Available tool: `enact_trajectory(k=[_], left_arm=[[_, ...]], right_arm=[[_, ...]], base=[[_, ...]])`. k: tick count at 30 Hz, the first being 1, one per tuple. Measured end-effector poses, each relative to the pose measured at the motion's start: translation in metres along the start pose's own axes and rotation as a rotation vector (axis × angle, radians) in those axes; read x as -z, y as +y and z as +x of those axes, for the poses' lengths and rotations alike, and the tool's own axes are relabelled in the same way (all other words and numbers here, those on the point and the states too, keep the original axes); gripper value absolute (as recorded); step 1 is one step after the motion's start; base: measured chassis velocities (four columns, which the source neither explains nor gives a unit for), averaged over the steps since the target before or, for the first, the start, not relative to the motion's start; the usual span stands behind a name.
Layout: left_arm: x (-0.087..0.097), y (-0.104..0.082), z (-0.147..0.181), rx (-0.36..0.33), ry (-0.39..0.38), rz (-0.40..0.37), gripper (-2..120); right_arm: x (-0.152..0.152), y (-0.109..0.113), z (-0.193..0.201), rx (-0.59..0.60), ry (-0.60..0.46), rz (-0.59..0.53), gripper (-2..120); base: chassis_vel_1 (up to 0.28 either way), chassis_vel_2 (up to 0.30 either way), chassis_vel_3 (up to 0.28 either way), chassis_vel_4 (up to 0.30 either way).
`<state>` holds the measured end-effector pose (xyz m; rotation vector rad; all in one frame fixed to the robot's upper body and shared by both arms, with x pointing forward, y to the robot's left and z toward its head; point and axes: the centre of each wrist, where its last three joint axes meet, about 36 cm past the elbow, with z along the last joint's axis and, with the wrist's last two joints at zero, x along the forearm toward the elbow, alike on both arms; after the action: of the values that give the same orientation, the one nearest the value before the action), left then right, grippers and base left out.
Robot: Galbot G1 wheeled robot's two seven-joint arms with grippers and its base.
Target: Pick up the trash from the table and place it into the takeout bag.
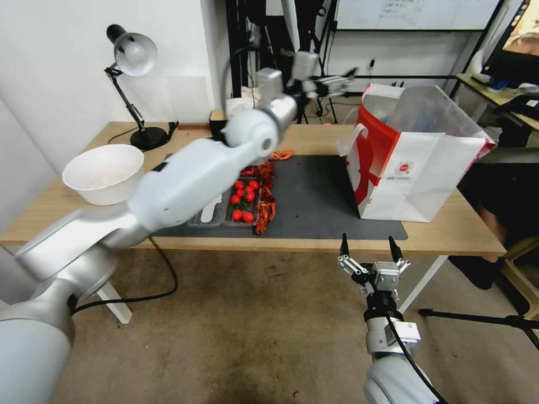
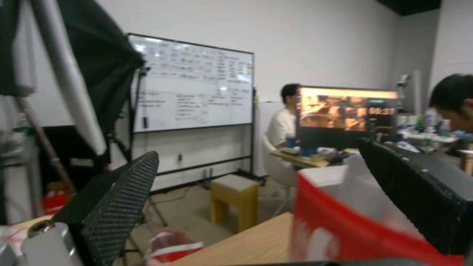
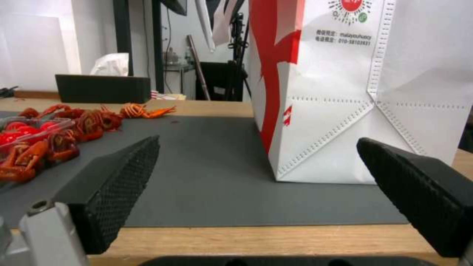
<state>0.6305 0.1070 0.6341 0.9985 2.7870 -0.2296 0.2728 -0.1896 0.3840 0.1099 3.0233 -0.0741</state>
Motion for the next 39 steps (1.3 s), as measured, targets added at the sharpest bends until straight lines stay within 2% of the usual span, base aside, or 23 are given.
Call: enact_trajectory(k=[4, 5, 9, 10, 12, 13, 16, 19, 20, 21, 25, 32, 36, 39], left_arm=[[-0.008, 0.023, 0.033, 0.047, 0.004, 0.000, 100], [-0.008, 0.023, 0.033, 0.047, 0.004, 0.000, 100], [-0.020, 0.041, 0.073, 0.101, 0.008, 0.009, 100], [-0.020, 0.041, 0.073, 0.101, 0.008, 0.009, 100], [-0.024, 0.053, 0.099, 0.136, 0.016, -0.001, 100], [-0.024, 0.053, 0.099, 0.136, 0.016, -0.001, 100], [-0.024, 0.066, 0.140, 0.182, 0.019, -0.027, 100], [-0.023, 0.068, 0.151, 0.193, 0.020, -0.035, 100], [-0.024, 0.069, 0.168, 0.206, 0.021, -0.048, 100], [-0.027, 0.069, 0.203, 0.243, 0.016, -0.071, 100], [-0.030, 0.069, 0.226, 0.268, 0.015, -0.083, 100], [-0.033, 0.068, 0.242, 0.287, 0.007, -0.102, 100], [-0.038, 0.067, 0.260, 0.318, -0.004, -0.136, 100], [-0.049, 0.063, 0.276, 0.340, 0.006, -0.152, 100]], right_arm=[[0.000, 0.000, 0.000, 0.002, 0.001, 0.002, 100], [0.000, 0.000, 0.000, 0.002, 0.001, 0.002, 100], [0.000, 0.001, 0.000, 0.005, 0.001, 0.000, 100], [0.000, 0.001, 0.000, 0.005, 0.001, 0.000, 100], [0.000, 0.002, 0.000, 0.008, 0.002, -0.002, 100], [0.000, 0.002, 0.000, 0.008, 0.002, -0.002, 100], [0.000, 0.003, 0.001, 0.012, 0.004, -0.004, 100], [-0.001, 0.004, 0.001, 0.012, 0.004, -0.004, 100], [-0.001, 0.004, 0.001, 0.013, 0.004, -0.004, 100], [-0.001, 0.004, 0.001, 0.014, 0.004, -0.003, 100], [-0.001, 0.005, 0.001, 0.015, 0.006, -0.003, 100], [-0.002, 0.005, 0.002, 0.017, 0.008, -0.002, 100], [-0.003, 0.006, 0.002, 0.019, 0.010, -0.001, 100], [-0.005, 0.006, 0.004, 0.022, 0.013, 0.001, 100]], base=[[0.000, 0.000, 0.000, 0.000], [0.000, 0.000, 0.000, 0.000], [0.000, 0.000, 0.000, 0.000], [0.000, 0.000, 0.000, 0.000], [0.000, 0.000, 0.000, 0.000], [0.000, 0.000, 0.000, 0.000], [0.000, 0.000, 0.000, 0.000], [0.000, 0.000, 0.000, 0.000], [0.000, 0.000, 0.000, 0.000], [0.000, 0.000, 0.000, 0.000], [0.000, 0.000, 0.000, 0.000], [0.000, 0.000, 0.000, 0.000], [0.000, 0.000, 0.000, 0.000], [0.000, 0.000, 0.000, 0.000]])
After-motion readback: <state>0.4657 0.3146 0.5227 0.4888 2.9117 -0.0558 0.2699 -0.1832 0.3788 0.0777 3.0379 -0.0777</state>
